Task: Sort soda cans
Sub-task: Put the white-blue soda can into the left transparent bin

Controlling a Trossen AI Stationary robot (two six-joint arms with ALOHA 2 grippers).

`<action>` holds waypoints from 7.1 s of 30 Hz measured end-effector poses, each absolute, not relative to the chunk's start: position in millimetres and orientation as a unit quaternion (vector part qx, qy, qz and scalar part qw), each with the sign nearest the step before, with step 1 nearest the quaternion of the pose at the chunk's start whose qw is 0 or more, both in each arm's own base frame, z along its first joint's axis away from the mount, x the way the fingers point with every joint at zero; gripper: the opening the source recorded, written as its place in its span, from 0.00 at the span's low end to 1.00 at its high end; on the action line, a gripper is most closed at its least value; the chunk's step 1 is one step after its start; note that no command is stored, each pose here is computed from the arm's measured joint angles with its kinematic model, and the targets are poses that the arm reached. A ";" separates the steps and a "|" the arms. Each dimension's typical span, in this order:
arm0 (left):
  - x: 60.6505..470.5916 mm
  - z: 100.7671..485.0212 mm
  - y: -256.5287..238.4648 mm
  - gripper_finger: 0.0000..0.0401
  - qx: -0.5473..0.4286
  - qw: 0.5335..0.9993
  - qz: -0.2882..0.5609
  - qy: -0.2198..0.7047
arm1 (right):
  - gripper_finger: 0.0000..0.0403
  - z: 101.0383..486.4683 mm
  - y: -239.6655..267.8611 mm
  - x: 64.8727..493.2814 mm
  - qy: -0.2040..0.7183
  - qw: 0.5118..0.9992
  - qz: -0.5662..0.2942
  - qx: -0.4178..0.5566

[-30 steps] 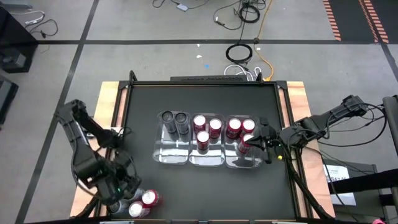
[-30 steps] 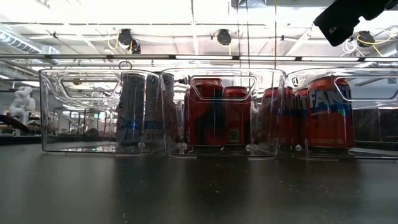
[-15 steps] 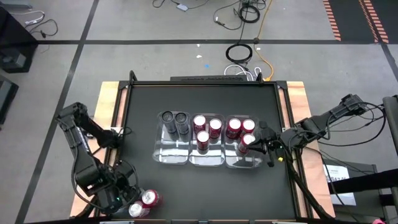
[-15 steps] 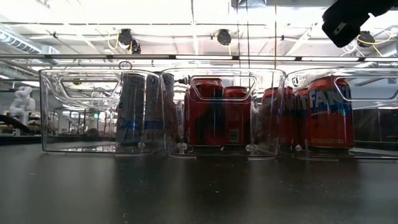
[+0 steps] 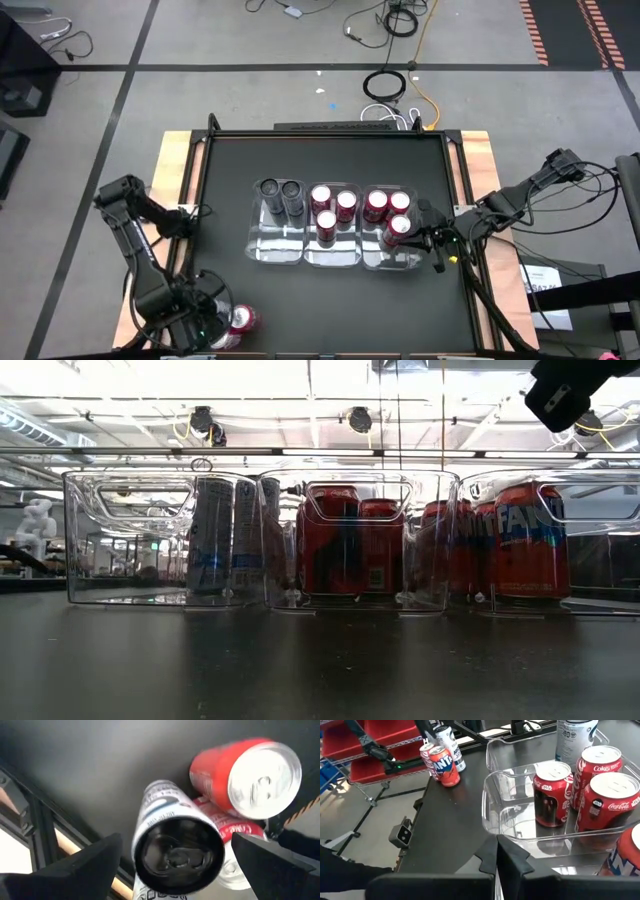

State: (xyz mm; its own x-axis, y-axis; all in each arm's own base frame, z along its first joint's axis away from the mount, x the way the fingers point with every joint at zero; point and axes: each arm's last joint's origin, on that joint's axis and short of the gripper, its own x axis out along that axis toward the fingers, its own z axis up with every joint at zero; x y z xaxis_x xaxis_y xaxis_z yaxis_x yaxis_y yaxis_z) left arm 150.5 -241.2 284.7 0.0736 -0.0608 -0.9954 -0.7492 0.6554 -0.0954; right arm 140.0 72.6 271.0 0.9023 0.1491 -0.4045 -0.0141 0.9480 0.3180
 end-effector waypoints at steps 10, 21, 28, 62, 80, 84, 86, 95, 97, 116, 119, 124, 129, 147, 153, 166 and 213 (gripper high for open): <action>153.3 275.1 -250.0 0.95 -0.299 0.666 0.247 0.637 | 0.00 272.3 72.9 140.5 0.211 0.963 0.044 0.160; 153.6 275.2 -250.4 0.95 -0.304 0.665 0.247 0.635 | 0.00 272.3 72.9 140.5 0.211 0.964 0.045 0.159; 150.6 274.8 -246.7 0.95 -0.279 0.667 0.256 0.642 | 0.00 272.2 74.7 139.5 0.213 0.963 0.052 0.157; 151.0 275.1 -248.7 0.75 -0.284 0.676 0.248 0.634 | 0.00 272.1 76.6 138.5 0.214 0.963 0.060 0.151; 151.0 277.0 -243.0 0.71 -0.281 0.662 0.262 0.644 | 0.00 272.1 76.5 138.5 0.214 0.963 0.060 0.150; 148.5 285.1 -230.6 0.71 -0.279 0.645 0.276 0.655 | 0.00 272.0 76.5 138.6 0.214 0.963 0.059 0.150; 145.8 290.3 -221.7 0.71 -0.271 0.637 0.291 0.660 | 0.00 272.2 76.2 138.7 0.212 0.964 0.053 0.153; 139.2 322.8 -172.2 0.71 -0.291 0.655 0.307 0.626 | 0.00 273.2 75.0 139.3 0.201 0.966 0.032 0.156; 140.0 330.0 -159.3 0.71 -0.295 0.677 0.303 0.602 | 0.00 273.3 74.3 139.4 0.196 0.968 0.019 0.155; 133.5 374.5 -53.3 0.71 -0.250 0.793 0.265 0.489 | 0.00 274.1 70.4 139.9 0.171 0.969 -0.048 0.172; 140.9 373.1 -42.1 0.71 -0.224 0.792 0.270 0.499 | 0.00 274.3 69.9 139.9 0.166 0.967 -0.058 0.184; 160.8 368.1 -24.8 0.71 -0.199 0.786 0.245 0.532 | 0.00 274.6 68.9 140.0 0.158 0.965 -0.077 0.194; 189.9 364.9 -10.7 0.71 -0.175 0.815 0.190 0.519 | 0.00 274.9 68.3 140.0 0.150 0.962 -0.089 0.211; 286.9 296.9 15.6 0.71 -0.123 0.785 0.105 0.598 | 0.00 269.0 72.5 146.5 0.160 0.946 -0.104 0.261; 306.8 276.9 16.2 0.71 -0.130 0.778 0.104 0.606 | 0.00 267.1 73.6 148.3 0.166 0.947 -0.105 0.253; 317.8 278.6 18.4 0.71 -0.170 0.781 0.133 0.586 | 0.00 266.2 73.9 148.3 0.173 0.950 -0.100 0.241; 319.5 283.9 18.2 0.84 -0.186 0.788 0.143 0.569 | 0.00 265.3 76.8 148.1 0.200 0.956 -0.049 0.211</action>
